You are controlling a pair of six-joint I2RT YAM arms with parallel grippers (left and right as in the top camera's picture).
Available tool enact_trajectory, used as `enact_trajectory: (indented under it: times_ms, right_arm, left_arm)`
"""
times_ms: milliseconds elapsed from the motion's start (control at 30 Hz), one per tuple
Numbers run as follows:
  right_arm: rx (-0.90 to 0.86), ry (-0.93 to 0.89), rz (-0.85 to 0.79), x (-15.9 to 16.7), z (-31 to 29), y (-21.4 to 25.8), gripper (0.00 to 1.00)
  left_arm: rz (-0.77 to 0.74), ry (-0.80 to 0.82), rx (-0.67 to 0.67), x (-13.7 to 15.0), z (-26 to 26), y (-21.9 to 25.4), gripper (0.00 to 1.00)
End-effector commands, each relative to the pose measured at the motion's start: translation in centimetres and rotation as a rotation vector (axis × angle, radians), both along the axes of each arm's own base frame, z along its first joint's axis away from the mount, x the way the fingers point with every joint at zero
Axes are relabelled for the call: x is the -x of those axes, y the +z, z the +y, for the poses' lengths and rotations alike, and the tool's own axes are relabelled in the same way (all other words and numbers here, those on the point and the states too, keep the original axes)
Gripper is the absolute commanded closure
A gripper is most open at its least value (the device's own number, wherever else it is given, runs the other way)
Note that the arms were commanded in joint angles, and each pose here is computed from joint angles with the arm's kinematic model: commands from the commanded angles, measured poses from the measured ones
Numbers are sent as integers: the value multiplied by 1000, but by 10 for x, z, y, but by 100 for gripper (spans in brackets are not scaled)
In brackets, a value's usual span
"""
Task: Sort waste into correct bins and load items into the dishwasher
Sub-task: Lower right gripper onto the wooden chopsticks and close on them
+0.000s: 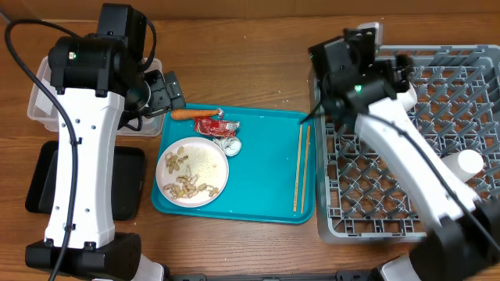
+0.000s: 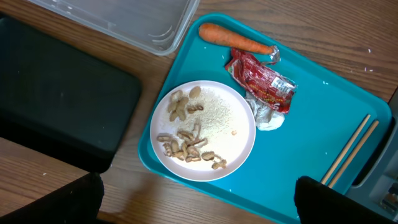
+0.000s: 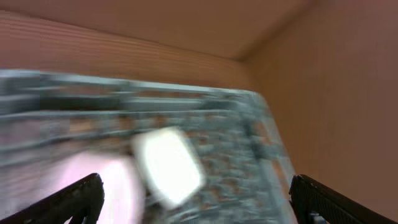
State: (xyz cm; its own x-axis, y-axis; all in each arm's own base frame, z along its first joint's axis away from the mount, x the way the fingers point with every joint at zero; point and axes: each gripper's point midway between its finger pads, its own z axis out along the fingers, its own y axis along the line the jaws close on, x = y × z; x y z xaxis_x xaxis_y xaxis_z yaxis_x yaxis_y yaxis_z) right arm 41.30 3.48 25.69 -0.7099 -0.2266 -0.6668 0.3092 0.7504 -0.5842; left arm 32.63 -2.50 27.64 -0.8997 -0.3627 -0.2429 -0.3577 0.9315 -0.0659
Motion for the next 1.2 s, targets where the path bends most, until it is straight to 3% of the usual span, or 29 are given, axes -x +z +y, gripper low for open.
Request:
enact_trajectory:
  times_ms: [0, 133, 233, 367, 533, 767, 1167]
  right_arm:
    - [-357, 333, 111, 18, 90, -11, 0]
    - [-730, 538, 314, 58, 173, -36, 0]
    - [-953, 591, 432, 83, 209, -46, 0]
    - [-1100, 626, 527, 98, 233, -48, 0]
    - [-1114, 626, 548, 97, 237, -54, 6]
    - [-1082, 585, 662, 97, 255, -104, 18]
    - [-1045, 463, 711, 100, 241, -126, 15]
  left_arm:
    - [-8, 16, 3, -2, 1, 1, 0]
    - [-8, 16, 3, -2, 1, 1, 0]
    - [-7, 16, 3, -2, 1, 1, 0]
    - [-7, 16, 3, -2, 1, 1, 0]
    - [-8, 16, 3, -2, 1, 1, 0]
    - [-8, 14, 3, -2, 0, 1, 0]
    - [-9, 14, 3, -2, 0, 1, 0]
